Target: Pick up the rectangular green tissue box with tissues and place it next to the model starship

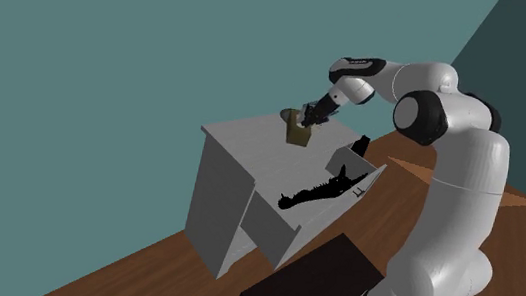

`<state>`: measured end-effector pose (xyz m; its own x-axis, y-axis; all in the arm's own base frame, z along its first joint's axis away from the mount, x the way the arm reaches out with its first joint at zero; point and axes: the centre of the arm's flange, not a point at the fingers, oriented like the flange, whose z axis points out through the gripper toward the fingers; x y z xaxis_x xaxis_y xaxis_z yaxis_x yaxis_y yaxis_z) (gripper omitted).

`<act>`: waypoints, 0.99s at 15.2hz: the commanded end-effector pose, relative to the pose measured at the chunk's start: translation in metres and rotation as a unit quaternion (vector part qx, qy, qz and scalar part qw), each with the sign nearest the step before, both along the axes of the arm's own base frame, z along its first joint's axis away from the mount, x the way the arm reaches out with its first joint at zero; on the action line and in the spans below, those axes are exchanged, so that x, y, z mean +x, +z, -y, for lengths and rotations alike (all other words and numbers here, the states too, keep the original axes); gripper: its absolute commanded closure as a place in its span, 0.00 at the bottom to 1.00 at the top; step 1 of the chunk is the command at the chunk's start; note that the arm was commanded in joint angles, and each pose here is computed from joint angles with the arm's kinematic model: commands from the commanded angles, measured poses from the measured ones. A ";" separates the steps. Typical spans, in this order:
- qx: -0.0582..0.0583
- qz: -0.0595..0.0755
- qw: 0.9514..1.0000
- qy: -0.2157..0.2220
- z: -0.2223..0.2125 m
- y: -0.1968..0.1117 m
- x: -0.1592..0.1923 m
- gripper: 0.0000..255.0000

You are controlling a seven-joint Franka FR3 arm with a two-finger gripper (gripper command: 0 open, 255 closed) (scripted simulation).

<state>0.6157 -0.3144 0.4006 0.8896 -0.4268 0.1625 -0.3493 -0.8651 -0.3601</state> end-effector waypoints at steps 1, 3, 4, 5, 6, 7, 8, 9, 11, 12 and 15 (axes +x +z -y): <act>0.000 0.000 1.000 0.000 0.000 -0.011 0.001 1.00; 0.000 0.000 1.000 0.000 0.000 -0.021 0.001 1.00; 0.000 0.000 1.000 0.000 0.000 -0.028 0.001 1.00; 0.000 0.000 1.000 0.000 0.000 -0.028 0.001 1.00; 0.000 0.000 1.000 0.000 0.000 -0.028 0.001 1.00; 0.000 0.000 1.000 0.000 0.000 -0.028 0.001 1.00; 0.000 0.000 1.000 0.000 0.000 -0.028 0.001 1.00; 0.000 0.000 1.000 0.000 0.000 -0.028 0.001 1.00; 0.000 0.000 1.000 0.000 0.000 -0.028 0.001 1.00; 0.000 0.000 1.000 0.000 0.000 -0.028 0.001 1.00; 0.000 0.000 1.000 0.000 0.000 -0.028 0.001 0.00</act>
